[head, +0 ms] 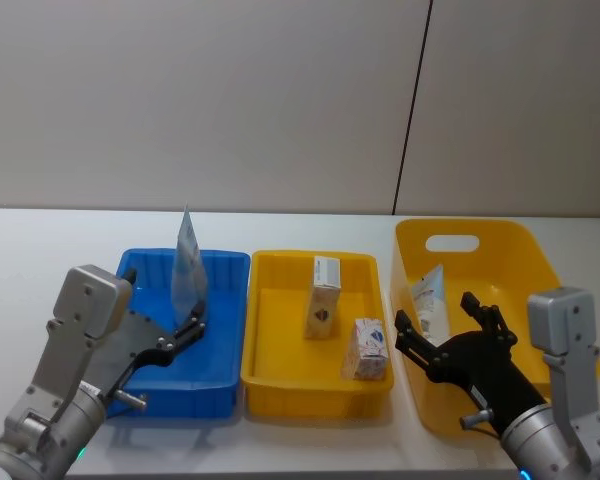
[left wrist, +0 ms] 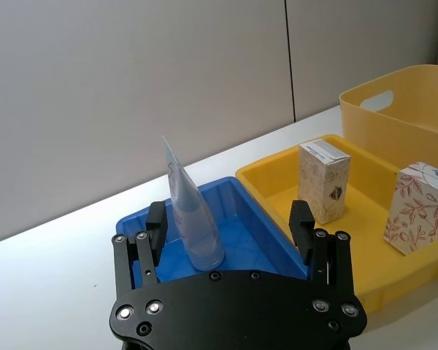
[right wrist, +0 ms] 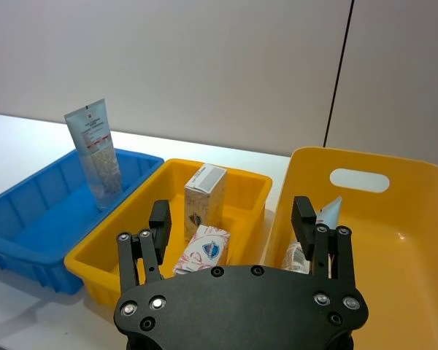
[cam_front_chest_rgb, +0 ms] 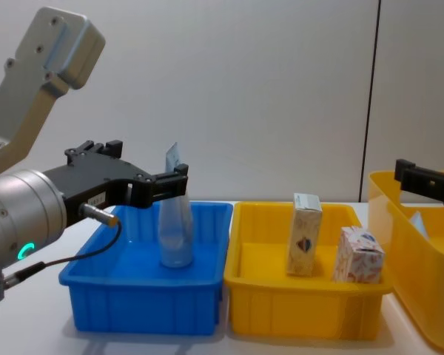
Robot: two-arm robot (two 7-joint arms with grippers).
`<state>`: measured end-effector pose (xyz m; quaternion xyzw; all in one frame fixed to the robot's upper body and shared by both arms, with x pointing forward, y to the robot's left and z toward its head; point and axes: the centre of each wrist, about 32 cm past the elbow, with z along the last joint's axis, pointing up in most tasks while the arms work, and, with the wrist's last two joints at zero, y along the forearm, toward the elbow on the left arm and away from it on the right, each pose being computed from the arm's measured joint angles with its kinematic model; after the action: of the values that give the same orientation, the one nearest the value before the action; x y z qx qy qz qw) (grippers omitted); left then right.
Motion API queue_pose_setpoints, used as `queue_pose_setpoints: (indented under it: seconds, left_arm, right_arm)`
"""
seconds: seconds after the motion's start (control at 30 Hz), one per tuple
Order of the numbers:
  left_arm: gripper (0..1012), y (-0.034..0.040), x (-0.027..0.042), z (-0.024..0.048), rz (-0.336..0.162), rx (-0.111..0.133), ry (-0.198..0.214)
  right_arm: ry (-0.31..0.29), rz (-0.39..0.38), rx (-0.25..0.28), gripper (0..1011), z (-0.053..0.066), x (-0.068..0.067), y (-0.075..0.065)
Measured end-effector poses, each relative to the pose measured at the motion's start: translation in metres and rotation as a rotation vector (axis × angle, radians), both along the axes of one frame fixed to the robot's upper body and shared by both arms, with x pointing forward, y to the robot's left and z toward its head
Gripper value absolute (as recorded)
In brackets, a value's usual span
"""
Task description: Bimanual collaborative sorting of washing and personal care products
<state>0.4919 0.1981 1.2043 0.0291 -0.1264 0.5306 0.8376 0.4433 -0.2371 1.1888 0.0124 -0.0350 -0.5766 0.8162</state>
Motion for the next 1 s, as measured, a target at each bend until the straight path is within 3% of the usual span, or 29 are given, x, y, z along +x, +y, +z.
queue_pose_setpoints:
  seconds: [0.43, 0.7, 1.0]
  left_arm:
    - [1001, 0.0003, 0.0001, 0.0001, 0.001, 0.000, 0.000]
    - [1002, 0.0003, 0.0002, 0.0001, 0.001, 0.000, 0.000]
    - [1001, 0.0003, 0.0002, 0.0002, 0.001, 0.000, 0.000]
  right_arm:
    - [0.015, 0.013, -0.003, 1002, 0.002, 0.000, -0.002]
    - [0.064, 0.043, -0.021, 1002, 0.008, 0.003, -0.004]
    - [0.134, 0.074, -0.056, 1002, 0.012, 0.013, 0.005]
